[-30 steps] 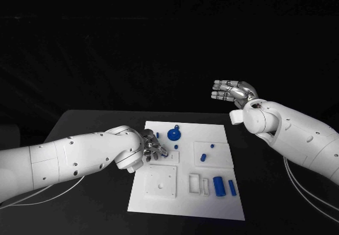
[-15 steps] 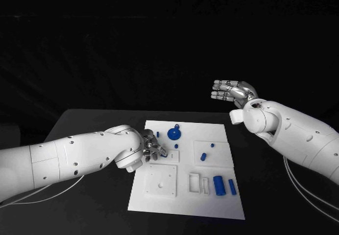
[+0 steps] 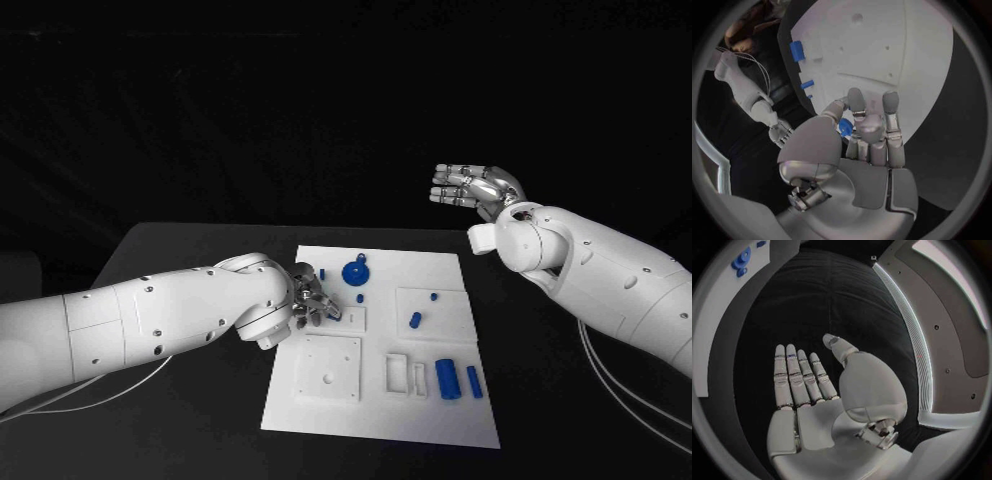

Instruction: Assemble the parts on the task board

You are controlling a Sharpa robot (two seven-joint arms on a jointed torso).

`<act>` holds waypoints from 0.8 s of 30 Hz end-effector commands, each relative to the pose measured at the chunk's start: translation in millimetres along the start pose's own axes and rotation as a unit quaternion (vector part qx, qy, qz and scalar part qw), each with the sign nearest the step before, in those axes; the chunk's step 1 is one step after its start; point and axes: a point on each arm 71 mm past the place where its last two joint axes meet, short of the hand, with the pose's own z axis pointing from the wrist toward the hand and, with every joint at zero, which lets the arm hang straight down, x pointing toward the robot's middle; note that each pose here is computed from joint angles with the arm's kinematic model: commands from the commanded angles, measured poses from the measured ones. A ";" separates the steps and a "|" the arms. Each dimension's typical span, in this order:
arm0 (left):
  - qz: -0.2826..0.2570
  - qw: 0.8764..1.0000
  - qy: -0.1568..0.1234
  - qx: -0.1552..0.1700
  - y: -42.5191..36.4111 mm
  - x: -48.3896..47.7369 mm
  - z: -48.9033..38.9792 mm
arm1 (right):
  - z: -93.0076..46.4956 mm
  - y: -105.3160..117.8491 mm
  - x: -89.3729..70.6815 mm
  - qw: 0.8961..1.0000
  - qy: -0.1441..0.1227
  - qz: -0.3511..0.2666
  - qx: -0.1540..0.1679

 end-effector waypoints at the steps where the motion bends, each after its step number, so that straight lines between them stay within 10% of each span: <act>1: 0.012 1.000 0.008 -0.006 1.4 1.3 1.7 | 0.2 0.2 2.2 1.000 0.011 0.001 -0.002; 24: 0.019 0.999 0.028 -0.005 -2.3 5.3 3.8 | 0.8 -3.7 3.8 1.000 0.016 -0.006 0.002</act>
